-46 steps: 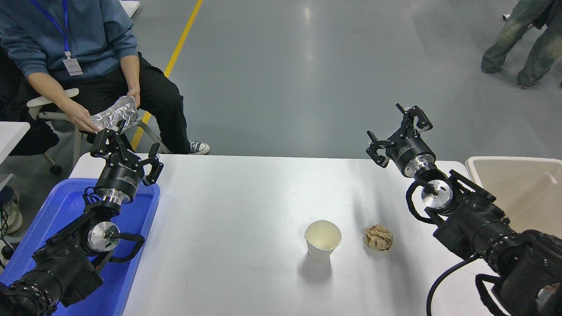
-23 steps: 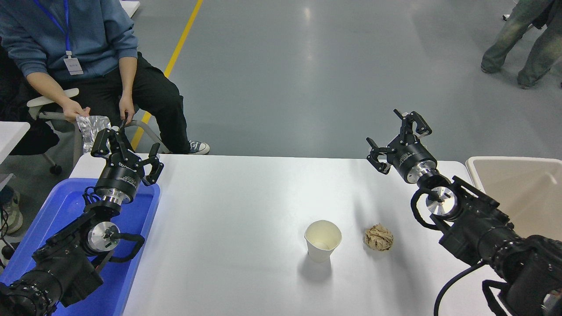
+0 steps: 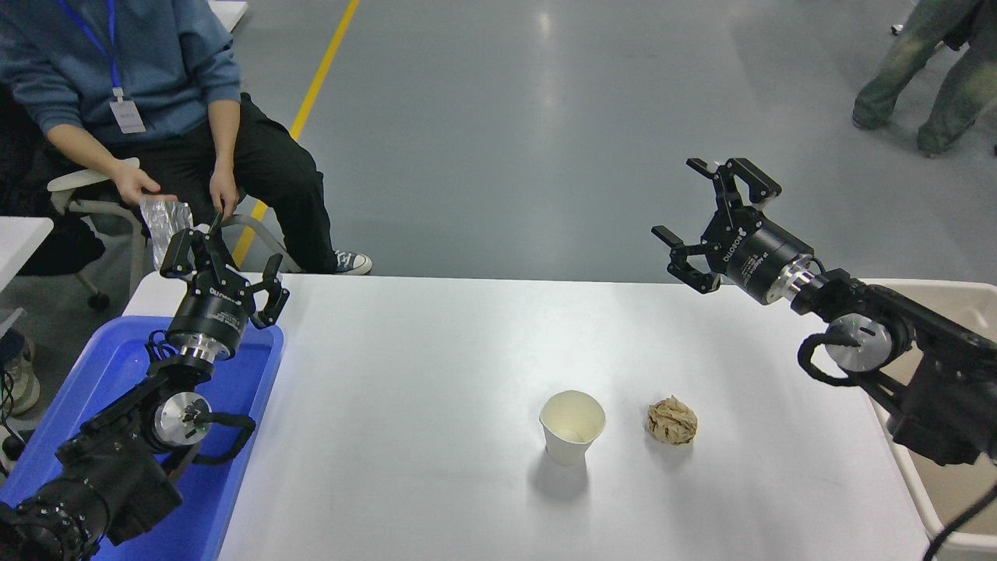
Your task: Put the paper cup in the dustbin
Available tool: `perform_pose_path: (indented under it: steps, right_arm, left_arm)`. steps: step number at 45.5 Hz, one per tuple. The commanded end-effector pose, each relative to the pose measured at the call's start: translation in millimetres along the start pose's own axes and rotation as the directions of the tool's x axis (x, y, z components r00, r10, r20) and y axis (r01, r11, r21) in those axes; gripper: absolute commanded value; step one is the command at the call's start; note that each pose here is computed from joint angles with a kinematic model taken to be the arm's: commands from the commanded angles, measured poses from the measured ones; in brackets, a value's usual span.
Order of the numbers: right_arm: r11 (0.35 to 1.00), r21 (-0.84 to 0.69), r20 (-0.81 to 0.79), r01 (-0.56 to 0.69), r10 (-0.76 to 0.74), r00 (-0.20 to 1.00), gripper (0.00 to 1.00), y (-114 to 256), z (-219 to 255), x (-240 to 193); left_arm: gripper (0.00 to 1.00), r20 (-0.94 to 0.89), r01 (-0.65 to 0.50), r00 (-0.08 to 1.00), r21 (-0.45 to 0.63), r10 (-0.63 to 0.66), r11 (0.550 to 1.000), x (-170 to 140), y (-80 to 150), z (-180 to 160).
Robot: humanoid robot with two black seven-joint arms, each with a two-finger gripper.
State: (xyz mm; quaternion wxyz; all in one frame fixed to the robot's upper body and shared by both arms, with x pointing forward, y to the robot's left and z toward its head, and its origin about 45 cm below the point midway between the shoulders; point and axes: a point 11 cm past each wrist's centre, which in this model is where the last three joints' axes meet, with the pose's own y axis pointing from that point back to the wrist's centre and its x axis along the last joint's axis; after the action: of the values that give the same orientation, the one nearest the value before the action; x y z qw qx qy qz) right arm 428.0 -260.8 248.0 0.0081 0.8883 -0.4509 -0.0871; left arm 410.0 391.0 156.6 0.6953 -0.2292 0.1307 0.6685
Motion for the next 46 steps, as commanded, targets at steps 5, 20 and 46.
perform_pose_path:
  steps: [5,20,46]
  right_arm:
    - [0.962,-0.233,-0.445,0.144,-0.237,0.864,1.00,7.9,22.4,-40.8]
    - [0.883,-0.440,-0.693,0.165,-0.450,0.564,1.00,-23.9,45.0,-66.9]
    - [0.804,-0.581,-0.784,0.129,-0.595,0.176,1.00,-24.5,131.3,-75.6]
  left_arm:
    - [1.00,0.000,0.000,1.000,0.000,0.000,1.000,0.1,0.1,0.1]
    - [1.00,0.000,0.000,1.000,0.001,0.000,1.000,0.1,0.1,-0.1]
    - [1.00,0.000,0.000,1.000,0.000,0.000,1.000,0.1,0.1,0.1]
